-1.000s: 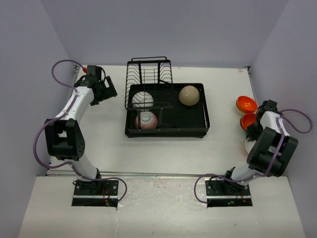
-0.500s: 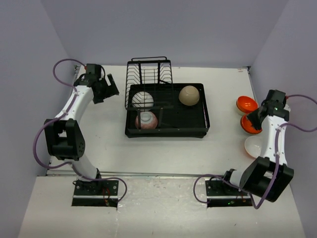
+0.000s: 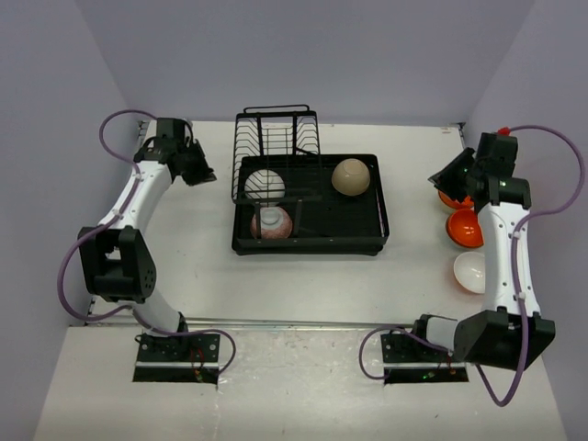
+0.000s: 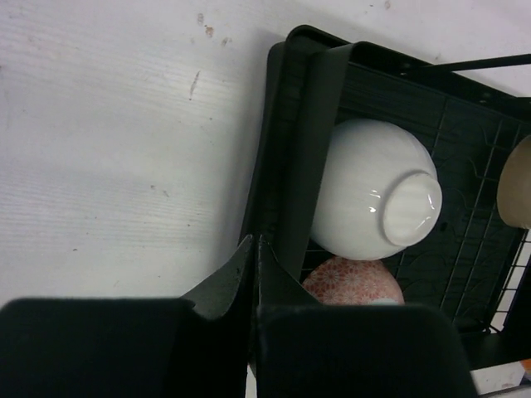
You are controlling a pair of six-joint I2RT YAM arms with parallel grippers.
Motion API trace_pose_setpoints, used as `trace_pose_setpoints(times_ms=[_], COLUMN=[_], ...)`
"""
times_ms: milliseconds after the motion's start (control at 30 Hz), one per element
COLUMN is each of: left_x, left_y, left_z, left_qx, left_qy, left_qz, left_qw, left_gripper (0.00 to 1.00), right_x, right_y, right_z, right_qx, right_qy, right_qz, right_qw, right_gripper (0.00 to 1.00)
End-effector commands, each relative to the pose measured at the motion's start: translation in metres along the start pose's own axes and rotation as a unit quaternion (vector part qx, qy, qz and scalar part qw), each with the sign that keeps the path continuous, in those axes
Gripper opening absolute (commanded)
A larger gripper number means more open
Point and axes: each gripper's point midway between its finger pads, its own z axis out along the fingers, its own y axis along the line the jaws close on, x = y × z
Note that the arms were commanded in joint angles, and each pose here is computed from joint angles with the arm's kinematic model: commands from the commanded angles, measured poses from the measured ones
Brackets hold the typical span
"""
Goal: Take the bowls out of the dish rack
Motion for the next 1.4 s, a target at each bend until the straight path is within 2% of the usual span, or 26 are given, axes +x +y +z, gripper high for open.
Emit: trace_pose_setpoints(times_ms=[0,100,300,533,800,933,1033,1100,1367], left_x=[-0.009,-0.001,0.015,0.034,0.035,0.031,0.028,0.028,0.027], left_y=[-0.028,-0.053,-0.082,-0.094,-0.099,-0.103,-0.105,-0.105,-0.103], left_z=[-0.020,-0.023,-0.013,0.012,0.034,0.041,0.041,0.039,0.032], left_qx=[0.073,0.141,0.199,0.193,0.176,0.177,0.179,0.180,0.172], left_qy=[-0.023,-0.006,0.019,0.051,0.058,0.060,0.060,0.059,0.056], left_qz=[0.005,0.013,0.023,0.036,0.043,0.044,0.046,0.047,0.058], left_qw=[0.997,0.990,0.980,0.979,0.982,0.981,0.981,0.981,0.982], left_gripper=[0.00,0.00,0.00,0.00,0.00,0.00,0.00,0.00,0.00], right_x=[0.004,0.014,0.026,0.045,0.078,0.083,0.078,0.075,0.076], right_y=[0.023,0.030,0.050,0.079,0.121,0.125,0.124,0.128,0.147], right_z=[0.005,0.013,0.023,0.028,0.036,0.051,0.072,0.090,0.143], right_qx=[-0.036,-0.048,-0.068,-0.125,-0.201,-0.189,-0.170,-0.162,-0.154], right_qy=[0.021,0.037,0.064,0.098,0.169,0.185,0.179,0.184,0.214], right_qz=[-0.015,-0.018,-0.033,-0.052,-0.092,-0.099,-0.110,-0.113,-0.116], right_qw=[0.999,0.998,0.995,0.986,0.961,0.959,0.963,0.963,0.958], right_gripper=[0.26,0.26,0.26,0.27,0.31,0.30,0.21,0.00,0.00])
